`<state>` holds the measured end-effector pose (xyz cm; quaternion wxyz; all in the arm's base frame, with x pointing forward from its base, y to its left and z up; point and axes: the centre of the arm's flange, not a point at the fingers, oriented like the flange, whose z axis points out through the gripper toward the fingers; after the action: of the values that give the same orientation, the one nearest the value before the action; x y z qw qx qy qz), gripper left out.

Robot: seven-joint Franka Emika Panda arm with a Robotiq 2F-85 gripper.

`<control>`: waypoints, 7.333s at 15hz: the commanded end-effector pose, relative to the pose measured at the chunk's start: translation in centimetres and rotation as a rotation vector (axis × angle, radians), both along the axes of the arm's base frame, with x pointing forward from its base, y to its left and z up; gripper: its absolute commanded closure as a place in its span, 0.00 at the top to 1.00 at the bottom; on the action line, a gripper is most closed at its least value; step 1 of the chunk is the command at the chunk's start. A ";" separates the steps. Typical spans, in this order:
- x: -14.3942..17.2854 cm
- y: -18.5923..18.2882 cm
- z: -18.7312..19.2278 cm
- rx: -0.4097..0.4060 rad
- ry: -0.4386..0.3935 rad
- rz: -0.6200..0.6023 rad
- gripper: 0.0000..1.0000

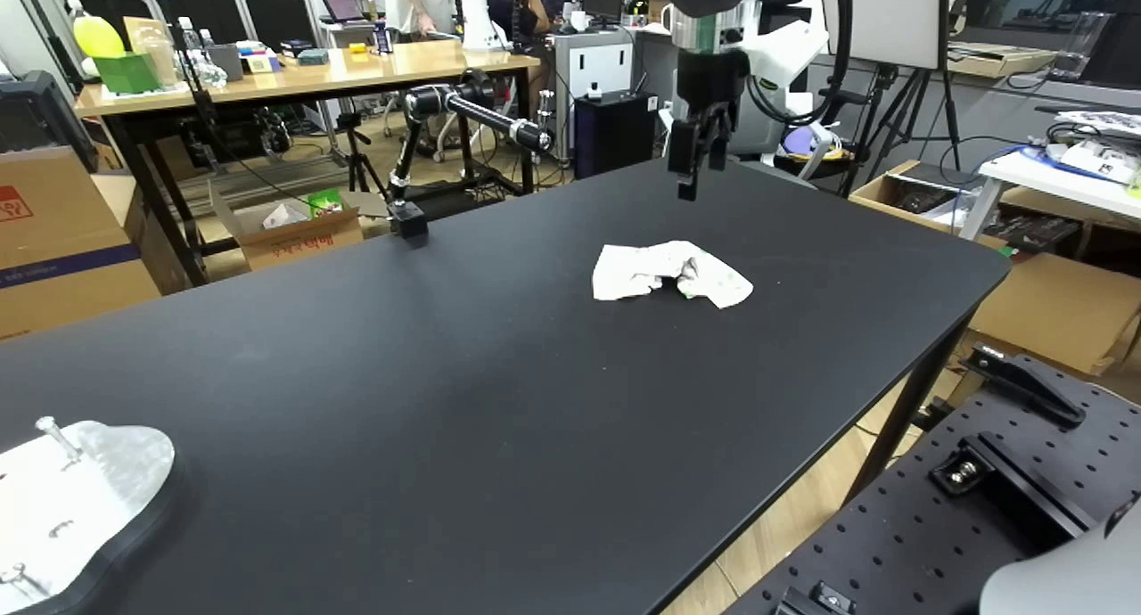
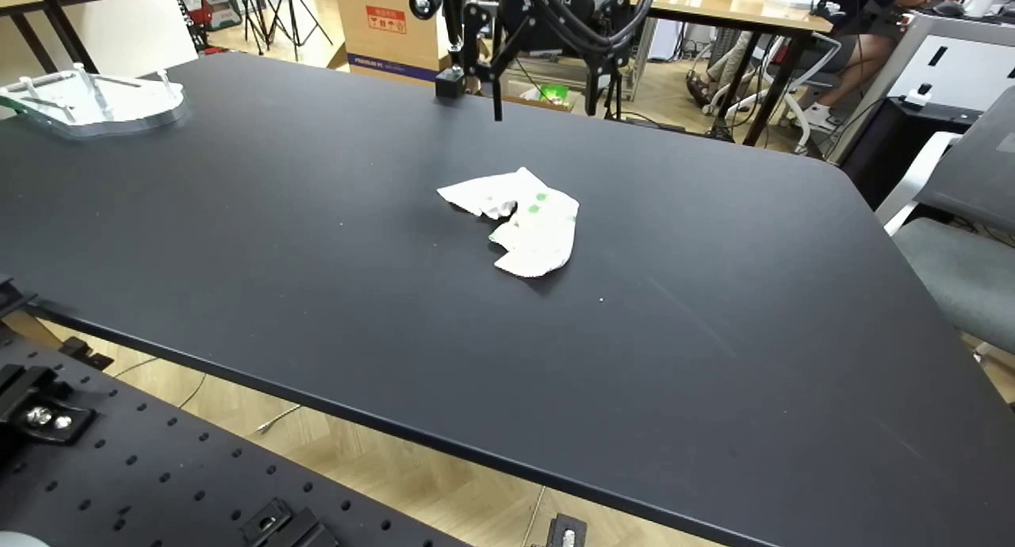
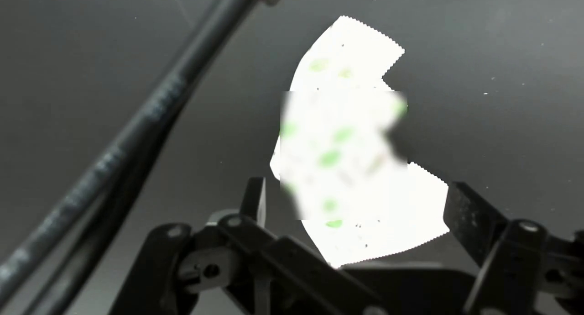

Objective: Pick up the cloth from the table and hang it on the black stand

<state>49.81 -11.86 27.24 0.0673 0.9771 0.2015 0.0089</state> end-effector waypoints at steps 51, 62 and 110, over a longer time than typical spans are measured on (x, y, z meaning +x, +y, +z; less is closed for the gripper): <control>5.0 11.3 21.8 -0.072 -0.127 -0.177 0.02; 9.5 15.9 23.4 -0.051 -0.048 -0.122 0.02; 11.4 18.2 17.7 -0.057 0.169 -0.029 1.00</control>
<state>61.94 6.85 44.22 0.0835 0.9746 0.1938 -0.0745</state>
